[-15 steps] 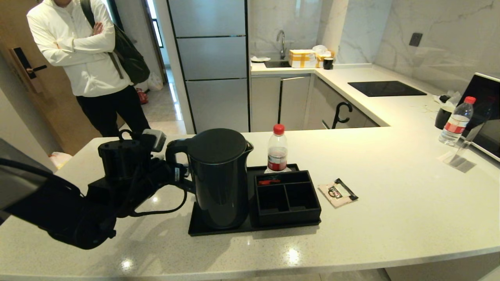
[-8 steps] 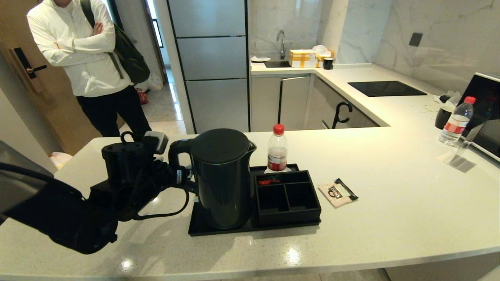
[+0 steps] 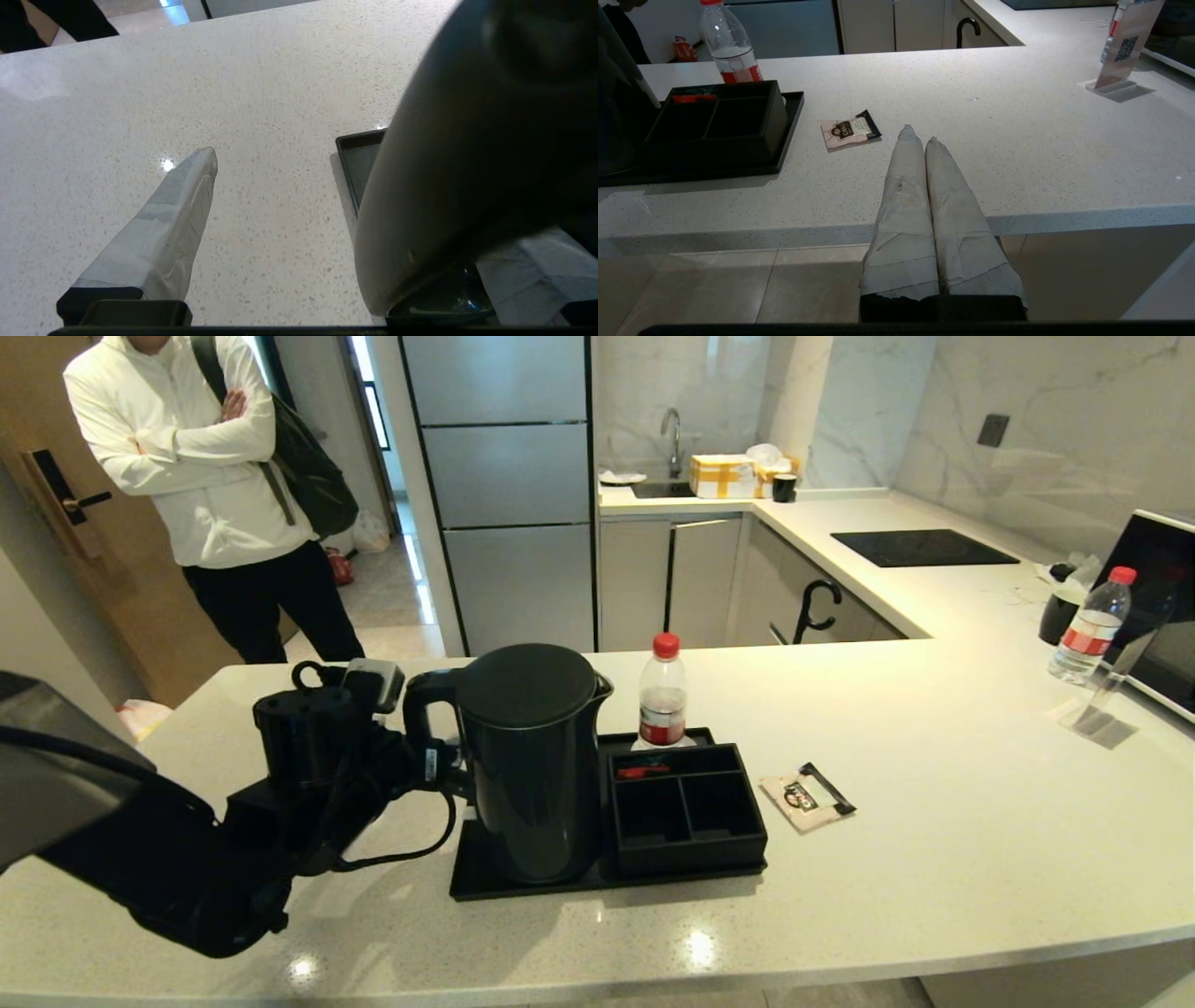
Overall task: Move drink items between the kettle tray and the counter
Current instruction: Return the kettle to its original position
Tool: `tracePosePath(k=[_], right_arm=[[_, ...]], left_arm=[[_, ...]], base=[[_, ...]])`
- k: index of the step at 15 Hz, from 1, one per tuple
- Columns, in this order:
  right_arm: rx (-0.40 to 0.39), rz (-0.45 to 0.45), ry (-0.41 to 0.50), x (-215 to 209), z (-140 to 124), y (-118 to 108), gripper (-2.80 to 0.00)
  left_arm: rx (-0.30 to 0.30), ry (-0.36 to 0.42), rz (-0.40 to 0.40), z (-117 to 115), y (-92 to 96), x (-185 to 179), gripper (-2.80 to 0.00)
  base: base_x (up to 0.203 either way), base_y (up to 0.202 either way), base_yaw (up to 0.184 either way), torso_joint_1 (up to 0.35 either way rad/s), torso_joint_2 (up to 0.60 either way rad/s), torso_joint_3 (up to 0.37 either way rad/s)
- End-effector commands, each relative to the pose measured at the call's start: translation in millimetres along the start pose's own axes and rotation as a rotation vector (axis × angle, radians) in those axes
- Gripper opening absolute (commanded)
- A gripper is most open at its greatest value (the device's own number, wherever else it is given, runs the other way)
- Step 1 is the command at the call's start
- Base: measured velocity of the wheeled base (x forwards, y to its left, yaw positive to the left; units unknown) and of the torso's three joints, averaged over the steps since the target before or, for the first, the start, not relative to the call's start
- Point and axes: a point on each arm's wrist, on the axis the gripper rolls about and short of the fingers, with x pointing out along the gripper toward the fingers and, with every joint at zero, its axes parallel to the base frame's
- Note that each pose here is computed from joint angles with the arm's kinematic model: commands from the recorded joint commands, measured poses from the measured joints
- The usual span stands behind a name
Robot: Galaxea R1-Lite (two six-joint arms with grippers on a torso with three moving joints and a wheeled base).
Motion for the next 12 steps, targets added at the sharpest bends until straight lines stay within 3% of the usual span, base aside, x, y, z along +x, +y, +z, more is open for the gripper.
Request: tracePosePath(k=[1,12], right_arm=[[0.000,0.002,0.030,1.8,-8.5,0.1,-2.80],[0.000,0.002,0.030,1.8,-8.6,0.1,-2.80]], left_arm=[[0.000,0.000,-0.004,-1.0,0.1,-3.2,0.00],[-0.006,-0.006,-0.005,0.7,4.9,-21.9,0.00]], base=[[0.000,0.000,0.000,0.000,0.00,0.000],[0.000,0.000,0.000,0.000,0.00,0.000]])
